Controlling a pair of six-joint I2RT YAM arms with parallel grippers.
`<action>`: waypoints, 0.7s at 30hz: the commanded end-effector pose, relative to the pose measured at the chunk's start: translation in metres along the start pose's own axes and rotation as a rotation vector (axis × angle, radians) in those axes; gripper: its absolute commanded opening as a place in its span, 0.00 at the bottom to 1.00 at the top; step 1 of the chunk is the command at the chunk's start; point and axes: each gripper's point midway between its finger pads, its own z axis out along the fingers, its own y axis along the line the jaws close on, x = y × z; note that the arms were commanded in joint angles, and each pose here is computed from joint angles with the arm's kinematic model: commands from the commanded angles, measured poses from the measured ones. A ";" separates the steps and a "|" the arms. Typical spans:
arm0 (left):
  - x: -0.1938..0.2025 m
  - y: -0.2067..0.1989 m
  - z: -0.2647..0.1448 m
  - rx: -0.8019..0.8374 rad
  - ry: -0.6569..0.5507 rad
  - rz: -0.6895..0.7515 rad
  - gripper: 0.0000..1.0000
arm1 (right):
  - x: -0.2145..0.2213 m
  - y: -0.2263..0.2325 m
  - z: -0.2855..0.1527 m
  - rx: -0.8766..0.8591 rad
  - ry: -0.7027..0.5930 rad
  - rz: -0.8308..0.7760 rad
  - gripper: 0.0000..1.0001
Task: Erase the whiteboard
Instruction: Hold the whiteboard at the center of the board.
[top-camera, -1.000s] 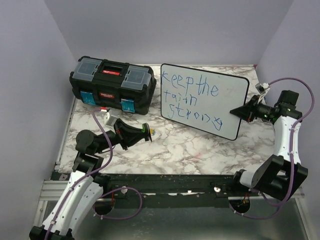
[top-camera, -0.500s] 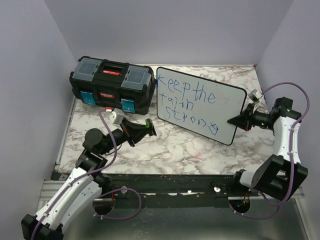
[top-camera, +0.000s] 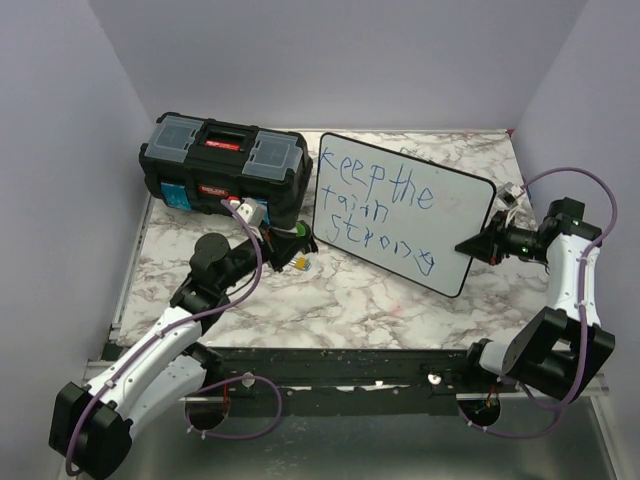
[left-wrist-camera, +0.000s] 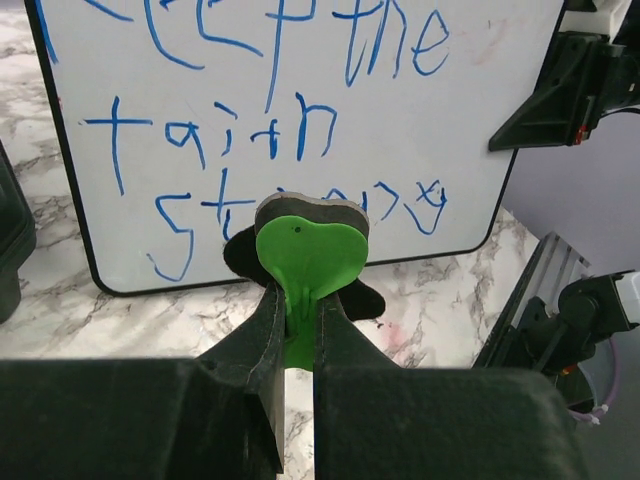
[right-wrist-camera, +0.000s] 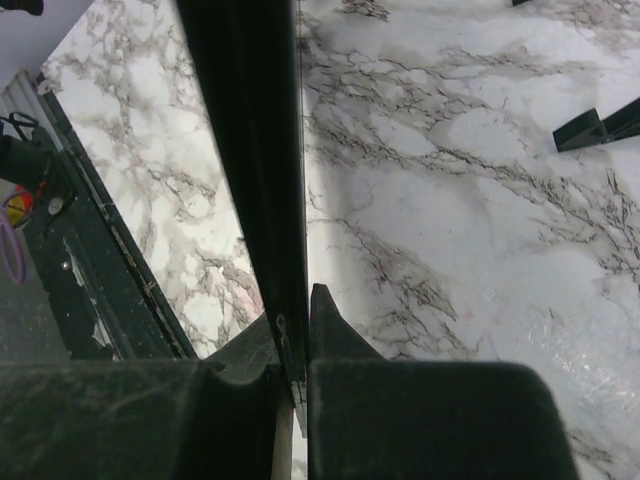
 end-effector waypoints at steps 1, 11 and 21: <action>-0.031 -0.010 0.002 0.020 -0.094 0.069 0.00 | -0.001 -0.016 -0.010 0.060 0.006 0.049 0.01; -0.043 -0.007 0.016 0.017 -0.108 0.089 0.00 | 0.009 -0.026 -0.022 -0.006 -0.064 0.122 0.01; -0.060 0.001 0.052 0.012 -0.075 0.117 0.00 | 0.012 -0.028 -0.014 -0.034 -0.050 -0.095 0.01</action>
